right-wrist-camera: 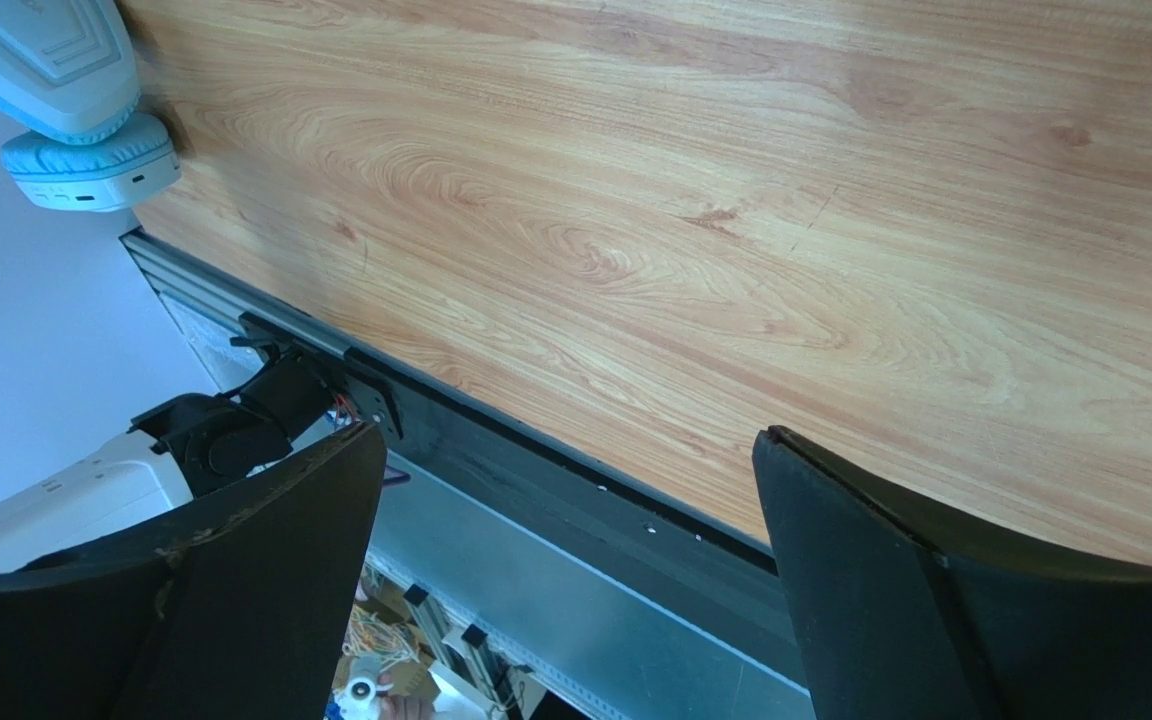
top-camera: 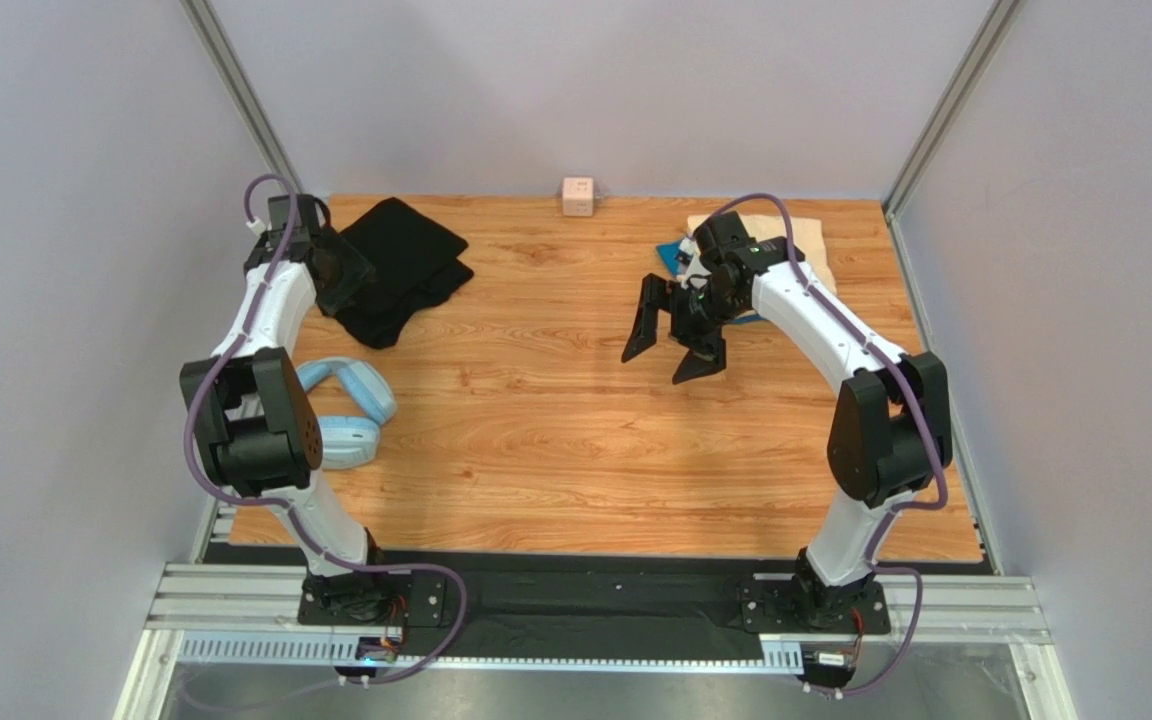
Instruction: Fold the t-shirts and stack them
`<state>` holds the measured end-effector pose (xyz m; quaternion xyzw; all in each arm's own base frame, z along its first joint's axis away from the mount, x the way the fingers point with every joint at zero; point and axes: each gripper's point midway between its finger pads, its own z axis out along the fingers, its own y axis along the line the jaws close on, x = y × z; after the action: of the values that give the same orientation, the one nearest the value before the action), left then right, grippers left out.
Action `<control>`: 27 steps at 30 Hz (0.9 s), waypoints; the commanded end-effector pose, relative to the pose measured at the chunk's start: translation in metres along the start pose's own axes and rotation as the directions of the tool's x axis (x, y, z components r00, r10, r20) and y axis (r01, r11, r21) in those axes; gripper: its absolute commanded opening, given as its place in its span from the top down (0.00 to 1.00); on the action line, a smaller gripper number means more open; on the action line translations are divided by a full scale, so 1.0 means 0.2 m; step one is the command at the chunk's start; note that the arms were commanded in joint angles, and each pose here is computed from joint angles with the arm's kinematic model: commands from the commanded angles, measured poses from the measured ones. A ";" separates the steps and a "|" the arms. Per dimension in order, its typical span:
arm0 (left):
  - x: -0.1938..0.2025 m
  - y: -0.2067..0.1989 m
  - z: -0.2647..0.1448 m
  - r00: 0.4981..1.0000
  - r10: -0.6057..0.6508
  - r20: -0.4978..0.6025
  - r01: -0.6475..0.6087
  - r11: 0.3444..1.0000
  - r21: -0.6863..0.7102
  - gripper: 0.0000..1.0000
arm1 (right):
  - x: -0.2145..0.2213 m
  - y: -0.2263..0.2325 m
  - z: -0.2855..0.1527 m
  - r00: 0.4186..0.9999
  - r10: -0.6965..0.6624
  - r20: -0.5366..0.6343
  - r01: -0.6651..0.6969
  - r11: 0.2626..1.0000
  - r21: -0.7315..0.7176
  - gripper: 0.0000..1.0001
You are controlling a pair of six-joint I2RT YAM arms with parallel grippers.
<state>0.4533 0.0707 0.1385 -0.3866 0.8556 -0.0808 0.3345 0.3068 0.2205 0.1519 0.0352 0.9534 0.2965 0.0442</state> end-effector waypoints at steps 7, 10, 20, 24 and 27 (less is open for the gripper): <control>0.16 -0.05 0.11 0.994 -0.103 -0.021 0.104 0.992 0.076 0.40 | 0.00 0.02 0.00 1.000 -0.005 0.009 0.005 0.999 -0.043 0.00; 0.18 -0.04 0.17 0.994 -0.105 -0.036 0.107 0.992 0.066 0.40 | 0.02 0.01 0.01 1.000 -0.001 -0.004 0.001 0.999 -0.032 0.00; 0.18 -0.04 0.27 0.992 -0.123 -0.039 0.125 0.991 0.050 0.40 | 0.04 -0.01 -0.01 1.000 -0.004 -0.025 0.003 1.000 -0.010 0.00; 0.16 -0.03 0.30 0.993 -0.111 -0.036 0.112 0.993 0.044 0.40 | 0.03 -0.01 -0.01 1.000 -0.004 -0.028 0.004 1.000 0.000 0.00; 0.15 0.00 0.33 0.993 -0.111 -0.036 0.112 0.993 0.040 0.40 | 0.03 -0.01 0.00 0.999 0.002 -0.034 -0.002 1.000 0.004 0.00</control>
<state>0.4617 0.0450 0.0582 -0.4279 0.8482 -0.1173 0.2893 0.2934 0.2177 0.1403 0.0390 0.9555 0.2919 0.0149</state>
